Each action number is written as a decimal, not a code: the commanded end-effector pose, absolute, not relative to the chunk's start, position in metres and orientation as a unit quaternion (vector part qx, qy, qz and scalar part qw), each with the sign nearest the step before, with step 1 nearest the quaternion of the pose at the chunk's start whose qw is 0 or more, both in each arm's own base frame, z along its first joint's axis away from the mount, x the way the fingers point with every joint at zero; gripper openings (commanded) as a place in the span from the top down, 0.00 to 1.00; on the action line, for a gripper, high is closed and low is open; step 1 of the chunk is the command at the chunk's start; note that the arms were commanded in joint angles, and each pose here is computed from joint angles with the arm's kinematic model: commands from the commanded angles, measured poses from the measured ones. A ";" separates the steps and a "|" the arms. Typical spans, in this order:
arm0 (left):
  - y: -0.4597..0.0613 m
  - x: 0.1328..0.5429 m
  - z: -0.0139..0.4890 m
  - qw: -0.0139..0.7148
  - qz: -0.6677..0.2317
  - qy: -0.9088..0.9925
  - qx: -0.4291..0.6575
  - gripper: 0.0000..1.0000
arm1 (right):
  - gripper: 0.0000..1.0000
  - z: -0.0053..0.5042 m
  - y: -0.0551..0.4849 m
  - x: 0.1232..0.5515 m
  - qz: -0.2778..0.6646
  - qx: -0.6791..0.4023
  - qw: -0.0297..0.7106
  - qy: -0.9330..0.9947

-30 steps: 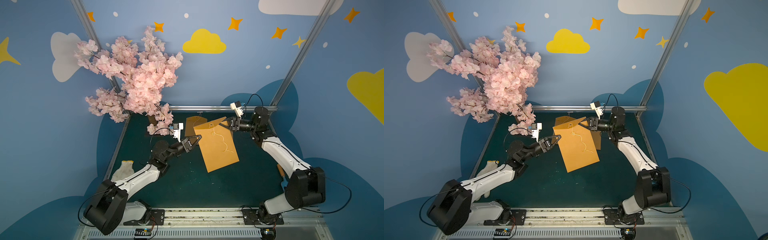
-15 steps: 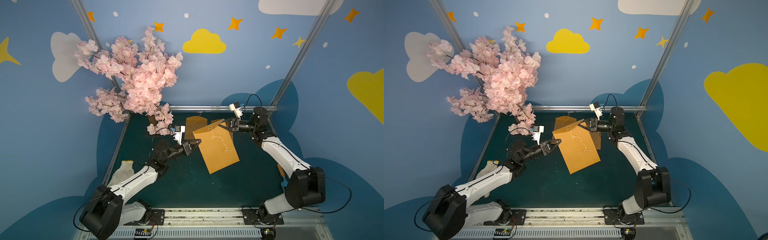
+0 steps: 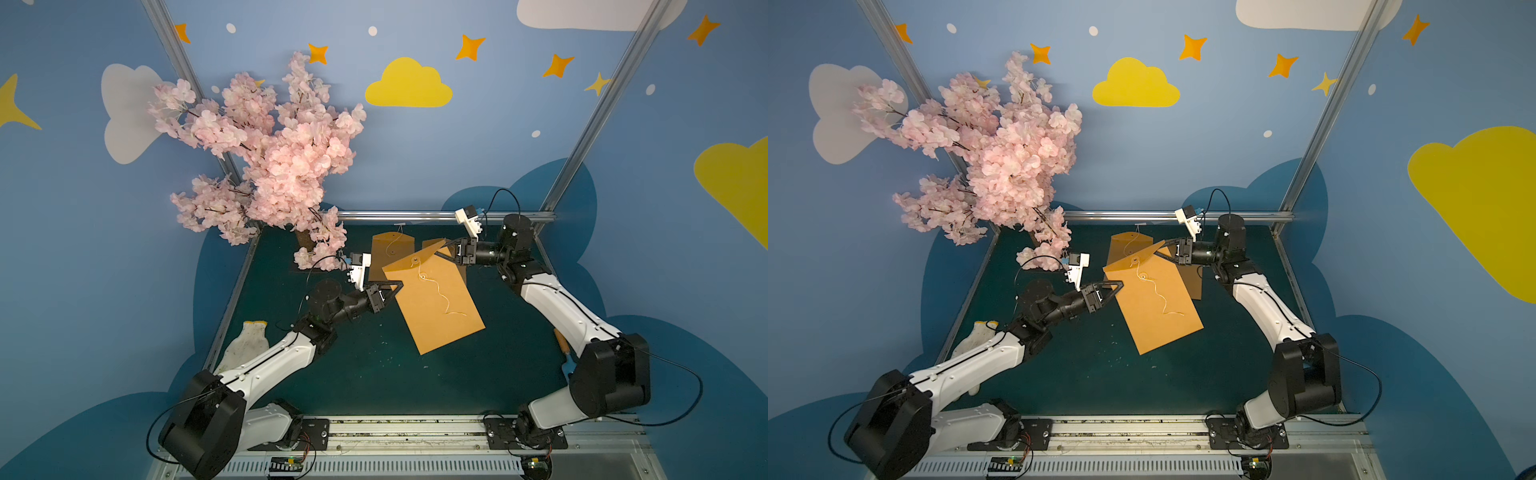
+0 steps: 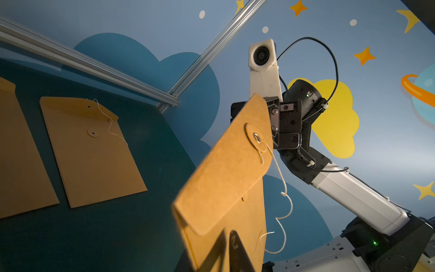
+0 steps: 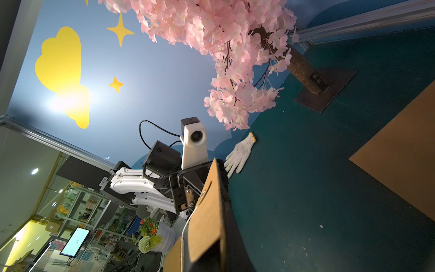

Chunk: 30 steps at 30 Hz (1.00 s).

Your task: Open the file bag

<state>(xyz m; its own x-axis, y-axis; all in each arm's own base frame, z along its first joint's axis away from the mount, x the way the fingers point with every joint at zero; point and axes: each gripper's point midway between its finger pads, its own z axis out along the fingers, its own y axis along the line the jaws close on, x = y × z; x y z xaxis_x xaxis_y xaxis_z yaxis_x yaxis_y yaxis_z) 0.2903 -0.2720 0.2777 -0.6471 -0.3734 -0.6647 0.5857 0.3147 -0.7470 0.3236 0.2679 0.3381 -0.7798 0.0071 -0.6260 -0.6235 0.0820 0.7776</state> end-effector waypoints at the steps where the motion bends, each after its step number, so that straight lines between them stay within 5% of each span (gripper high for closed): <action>1: -0.268 0.291 0.294 0.443 -0.583 0.678 0.073 0.72 | 1.00 0.342 0.272 0.316 0.642 -0.242 0.246 0.685; 21: -0.251 0.292 0.324 0.497 -0.553 0.665 0.067 0.64 | 1.00 0.327 0.275 0.307 0.642 -0.246 0.229 0.690; 30: -0.252 0.295 0.328 0.502 -0.552 0.663 0.066 0.72 | 1.00 0.320 0.273 0.296 0.640 -0.253 0.217 0.693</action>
<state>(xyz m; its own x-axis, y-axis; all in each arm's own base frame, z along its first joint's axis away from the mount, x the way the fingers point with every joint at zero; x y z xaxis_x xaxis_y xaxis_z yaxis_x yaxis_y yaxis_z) 0.2903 -0.2554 0.2972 -0.5651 -0.4289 -0.7048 0.5926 0.3834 -0.7084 0.3117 0.2738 0.3202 -0.7879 -0.0396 -0.6146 -0.6156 0.0786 0.7841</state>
